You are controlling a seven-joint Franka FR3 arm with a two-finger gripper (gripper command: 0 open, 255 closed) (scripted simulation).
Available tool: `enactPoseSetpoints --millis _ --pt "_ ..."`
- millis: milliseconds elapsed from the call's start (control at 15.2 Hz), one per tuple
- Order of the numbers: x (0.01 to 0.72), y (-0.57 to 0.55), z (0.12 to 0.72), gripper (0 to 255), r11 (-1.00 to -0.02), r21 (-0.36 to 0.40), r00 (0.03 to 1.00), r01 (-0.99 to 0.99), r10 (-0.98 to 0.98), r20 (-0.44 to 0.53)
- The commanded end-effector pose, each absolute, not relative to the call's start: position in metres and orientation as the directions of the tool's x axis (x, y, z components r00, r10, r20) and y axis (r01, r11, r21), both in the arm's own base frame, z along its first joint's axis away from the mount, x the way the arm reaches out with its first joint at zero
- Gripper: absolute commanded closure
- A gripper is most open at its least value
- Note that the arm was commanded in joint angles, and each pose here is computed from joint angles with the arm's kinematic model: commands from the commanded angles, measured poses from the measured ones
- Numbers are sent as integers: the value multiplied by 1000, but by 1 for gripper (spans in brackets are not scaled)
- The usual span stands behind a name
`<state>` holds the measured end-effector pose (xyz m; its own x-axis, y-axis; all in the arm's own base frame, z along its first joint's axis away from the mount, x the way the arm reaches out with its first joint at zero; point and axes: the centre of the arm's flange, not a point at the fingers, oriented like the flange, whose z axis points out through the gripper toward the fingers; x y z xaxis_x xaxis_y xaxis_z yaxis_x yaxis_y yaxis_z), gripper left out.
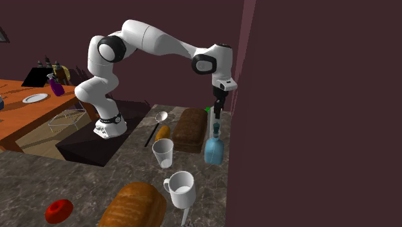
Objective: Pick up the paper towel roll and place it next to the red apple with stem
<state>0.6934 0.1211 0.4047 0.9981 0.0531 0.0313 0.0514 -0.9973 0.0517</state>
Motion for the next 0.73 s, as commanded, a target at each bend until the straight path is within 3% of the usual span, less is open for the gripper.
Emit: enactPoseSetpoints --millis 0,132,198,660 --pt "693 121 405 0 -997 52 998 51 53 31" --pt "693 121 405 0 -997 52 998 51 53 31" --pt "693 121 405 255 -997 52 998 51 53 31" --pt "694 121 404 255 -997 52 998 51 53 31"
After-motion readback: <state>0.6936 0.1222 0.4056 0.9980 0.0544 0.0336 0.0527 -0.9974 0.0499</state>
